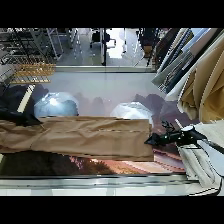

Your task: Fold the clothes and pants, and hang the long-sleeved shirts on hangers.

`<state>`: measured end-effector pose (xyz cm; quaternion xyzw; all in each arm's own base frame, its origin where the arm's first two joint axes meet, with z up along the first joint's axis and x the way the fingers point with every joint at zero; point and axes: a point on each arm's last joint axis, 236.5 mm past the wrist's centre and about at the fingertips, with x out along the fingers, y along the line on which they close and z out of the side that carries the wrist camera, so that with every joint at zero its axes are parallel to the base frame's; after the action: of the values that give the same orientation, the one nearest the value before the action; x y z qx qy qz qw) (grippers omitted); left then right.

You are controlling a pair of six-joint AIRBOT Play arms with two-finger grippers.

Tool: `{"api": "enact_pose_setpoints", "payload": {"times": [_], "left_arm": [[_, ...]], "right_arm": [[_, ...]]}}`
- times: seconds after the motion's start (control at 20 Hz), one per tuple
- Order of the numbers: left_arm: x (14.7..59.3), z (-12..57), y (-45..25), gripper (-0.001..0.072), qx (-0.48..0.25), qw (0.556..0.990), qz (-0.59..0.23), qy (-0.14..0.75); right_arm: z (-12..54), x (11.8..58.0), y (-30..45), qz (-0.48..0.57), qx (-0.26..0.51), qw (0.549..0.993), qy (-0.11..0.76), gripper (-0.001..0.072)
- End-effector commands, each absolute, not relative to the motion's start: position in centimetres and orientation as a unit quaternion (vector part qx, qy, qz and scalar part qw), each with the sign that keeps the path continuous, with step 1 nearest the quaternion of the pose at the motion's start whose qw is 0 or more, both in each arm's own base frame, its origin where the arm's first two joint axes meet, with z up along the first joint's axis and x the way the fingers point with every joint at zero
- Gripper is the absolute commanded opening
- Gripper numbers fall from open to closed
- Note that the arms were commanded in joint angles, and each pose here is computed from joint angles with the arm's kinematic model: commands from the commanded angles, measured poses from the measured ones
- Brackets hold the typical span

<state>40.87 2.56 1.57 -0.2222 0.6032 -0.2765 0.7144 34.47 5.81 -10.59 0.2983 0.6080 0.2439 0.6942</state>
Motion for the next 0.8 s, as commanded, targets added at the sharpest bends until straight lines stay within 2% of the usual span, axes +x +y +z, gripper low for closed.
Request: {"api": "enact_pose_setpoints", "payload": {"times": [0.0,0.05,0.15,0.3,0.4,0.55,0.65,0.75], "left_arm": [[38.5,-0.3,-4.3,0.0006,-0.186,0.661,-0.343,0.641],[38.0,-1.1,-6.1,0.0006,-0.18,0.648,-0.353,0.65],[36.6,-3.1,-9.7,0.0006,-0.167,0.627,-0.365,0.668],[34.6,-6.2,-14.3,0.0006,-0.141,0.609,-0.374,0.685],[34.0,-8.3,-15.2,0.0006,-0.12,0.61,-0.347,0.702],[34.4,-9.5,-12.9,0.0007,-0.116,0.615,-0.267,0.733],[34.5,-7.3,-11.4,0.0007,-0.138,0.605,-0.264,0.738],[35.8,-3.7,-9.1,0.0007,-0.158,0.626,-0.257,0.719]], "right_arm": [[-8.2,35.1,0.7,0.138,0.213,0.735,0.629,0.0021],[-6.3,34.8,-3.2,0.07,0.152,0.755,0.634,0.0021],[-1.5,34.7,-8.1,-0.021,0.082,0.786,0.613,0.0021],[5.0,35.5,-6.5,-0.002,0.067,0.818,0.571,0.0021],[7.8,36.3,-1.1,0.066,0.067,0.83,0.551,0.0021],[10.0,36.6,11.3,0.201,0.054,0.827,0.523,0.0021],[9.0,34.6,20.2,0.266,0.041,0.803,0.532,0.0021],[6.3,32.5,29.3,0.322,0.023,0.783,0.531,0.0021]]}}
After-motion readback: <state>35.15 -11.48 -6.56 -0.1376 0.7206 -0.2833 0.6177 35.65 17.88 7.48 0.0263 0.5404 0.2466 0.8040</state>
